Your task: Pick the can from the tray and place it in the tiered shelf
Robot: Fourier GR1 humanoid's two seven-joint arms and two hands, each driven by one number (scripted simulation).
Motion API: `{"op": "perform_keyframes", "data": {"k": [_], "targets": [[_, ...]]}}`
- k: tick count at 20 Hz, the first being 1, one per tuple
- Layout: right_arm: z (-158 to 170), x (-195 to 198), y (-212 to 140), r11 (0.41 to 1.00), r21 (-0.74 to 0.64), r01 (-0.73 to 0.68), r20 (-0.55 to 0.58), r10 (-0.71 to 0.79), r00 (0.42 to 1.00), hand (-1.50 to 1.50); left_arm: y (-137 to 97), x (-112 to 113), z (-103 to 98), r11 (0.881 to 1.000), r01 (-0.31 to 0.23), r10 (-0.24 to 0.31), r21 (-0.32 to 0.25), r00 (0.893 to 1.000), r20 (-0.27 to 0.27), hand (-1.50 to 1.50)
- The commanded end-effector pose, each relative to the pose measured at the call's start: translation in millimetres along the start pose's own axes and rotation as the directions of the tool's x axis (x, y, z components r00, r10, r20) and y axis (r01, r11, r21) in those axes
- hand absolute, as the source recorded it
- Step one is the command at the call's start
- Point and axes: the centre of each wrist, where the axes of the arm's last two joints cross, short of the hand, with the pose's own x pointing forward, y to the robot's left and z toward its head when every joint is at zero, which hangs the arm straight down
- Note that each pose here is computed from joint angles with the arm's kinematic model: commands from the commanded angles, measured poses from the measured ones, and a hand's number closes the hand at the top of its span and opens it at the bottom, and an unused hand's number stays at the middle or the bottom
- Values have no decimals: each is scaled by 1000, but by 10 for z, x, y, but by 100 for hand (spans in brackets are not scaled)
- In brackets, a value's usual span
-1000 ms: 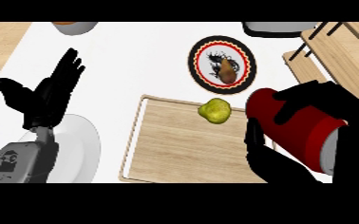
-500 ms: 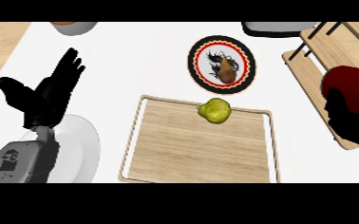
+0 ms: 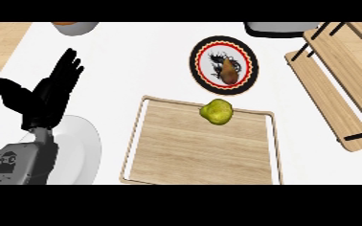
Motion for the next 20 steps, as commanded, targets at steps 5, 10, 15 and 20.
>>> {"op": "perform_keyframes", "data": {"k": [5, 10, 15, 20], "targets": [[-349, -583, -228, 1000, -11, 0, -34, -1, 999, 150, 41, 107, 100, 1000, -10, 10, -7, 1000, 1, 0], [-518, -854, -352, 1000, -17, 9, -16, -9, 1000, 150, -39, -13, 109, 1000, 10, -10, -6, 1000, 7, 0], [-401, -1013, -253, 1000, 2, 3, -1, -3, 1000, 150, -40, 120, -102, 1000, -3, 3, 11, 1000, 3, 0], [-650, -1346, -415, 987, -152, -44, -164, 19, 986, -150, -23, 28, -71, 1000, 7, -7, -7, 1000, 1, 0]]}}
